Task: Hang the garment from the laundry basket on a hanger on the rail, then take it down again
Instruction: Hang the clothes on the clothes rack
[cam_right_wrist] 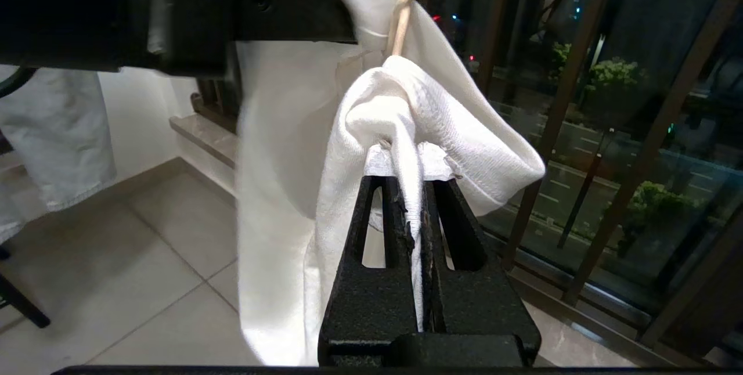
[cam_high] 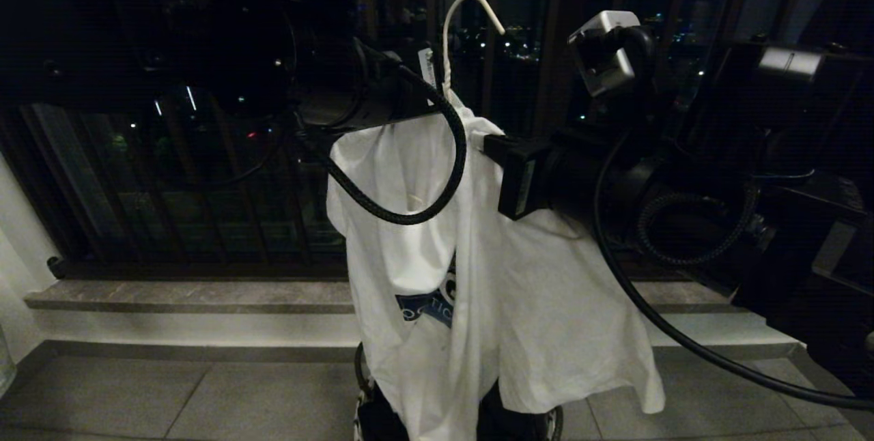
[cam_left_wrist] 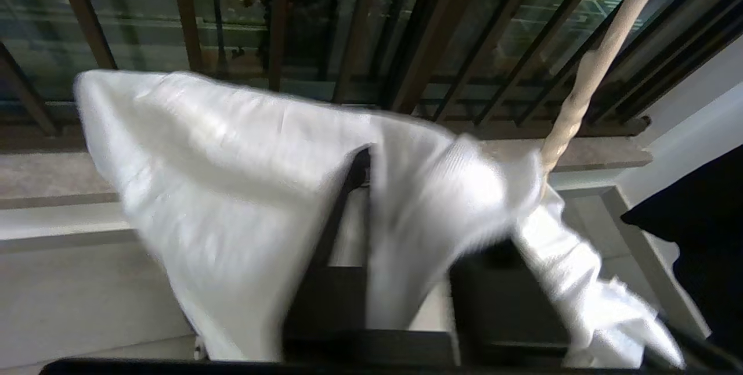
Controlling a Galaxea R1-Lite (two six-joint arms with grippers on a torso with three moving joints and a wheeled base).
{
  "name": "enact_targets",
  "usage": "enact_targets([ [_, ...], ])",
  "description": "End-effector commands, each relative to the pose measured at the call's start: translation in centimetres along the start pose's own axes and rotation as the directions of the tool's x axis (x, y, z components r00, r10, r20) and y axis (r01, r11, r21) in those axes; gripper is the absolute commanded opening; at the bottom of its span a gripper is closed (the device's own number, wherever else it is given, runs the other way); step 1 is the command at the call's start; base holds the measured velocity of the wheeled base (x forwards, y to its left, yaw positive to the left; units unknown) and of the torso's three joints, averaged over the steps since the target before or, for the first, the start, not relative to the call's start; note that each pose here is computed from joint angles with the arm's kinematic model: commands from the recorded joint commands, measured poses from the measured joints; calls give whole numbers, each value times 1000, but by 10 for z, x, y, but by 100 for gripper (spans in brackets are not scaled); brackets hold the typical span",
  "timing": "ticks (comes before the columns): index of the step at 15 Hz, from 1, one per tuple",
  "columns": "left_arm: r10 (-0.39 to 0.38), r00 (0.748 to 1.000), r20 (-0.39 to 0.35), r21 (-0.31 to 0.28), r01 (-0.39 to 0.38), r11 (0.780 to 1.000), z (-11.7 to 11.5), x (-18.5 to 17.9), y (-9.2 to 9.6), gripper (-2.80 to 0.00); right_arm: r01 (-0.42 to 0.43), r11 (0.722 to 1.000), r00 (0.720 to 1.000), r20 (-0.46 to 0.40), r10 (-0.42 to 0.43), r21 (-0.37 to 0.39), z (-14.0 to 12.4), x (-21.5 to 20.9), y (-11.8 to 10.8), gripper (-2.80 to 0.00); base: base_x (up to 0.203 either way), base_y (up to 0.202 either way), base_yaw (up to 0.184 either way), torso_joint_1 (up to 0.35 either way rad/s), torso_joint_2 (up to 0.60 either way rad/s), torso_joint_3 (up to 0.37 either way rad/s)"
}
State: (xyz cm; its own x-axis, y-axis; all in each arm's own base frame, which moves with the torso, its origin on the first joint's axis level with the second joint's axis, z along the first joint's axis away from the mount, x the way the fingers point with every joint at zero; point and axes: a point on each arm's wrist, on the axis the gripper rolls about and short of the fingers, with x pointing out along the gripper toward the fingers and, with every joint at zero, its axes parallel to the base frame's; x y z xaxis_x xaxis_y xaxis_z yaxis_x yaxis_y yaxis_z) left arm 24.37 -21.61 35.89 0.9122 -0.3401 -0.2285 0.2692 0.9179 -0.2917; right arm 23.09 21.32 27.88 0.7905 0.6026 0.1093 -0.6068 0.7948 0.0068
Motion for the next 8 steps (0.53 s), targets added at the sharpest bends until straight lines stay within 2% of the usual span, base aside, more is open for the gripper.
enact_targets([
  [1,2,1000,-1,20,-2,1000,0,-5,2,0,-3,1000,1000,20,3,19,2,-1,1,-280,0,0,0,0,0,0],
  [3,6,1000,-9,36,-6,999,-2,-9,5,0,-34,999,998,51,33,26,2,-1,1,-280,0,0,0,0,0,0],
  [7,-1,1000,-4,44,1,999,2,-20,8,0,-36,999,998,49,35,26,2,-1,1,-280,0,0,0,0,0,0],
  [8,1,1000,-24,54,0,999,1,-28,11,0,-36,999,998,47,35,26,1,-1,1,-280,0,0,0,0,0,0],
])
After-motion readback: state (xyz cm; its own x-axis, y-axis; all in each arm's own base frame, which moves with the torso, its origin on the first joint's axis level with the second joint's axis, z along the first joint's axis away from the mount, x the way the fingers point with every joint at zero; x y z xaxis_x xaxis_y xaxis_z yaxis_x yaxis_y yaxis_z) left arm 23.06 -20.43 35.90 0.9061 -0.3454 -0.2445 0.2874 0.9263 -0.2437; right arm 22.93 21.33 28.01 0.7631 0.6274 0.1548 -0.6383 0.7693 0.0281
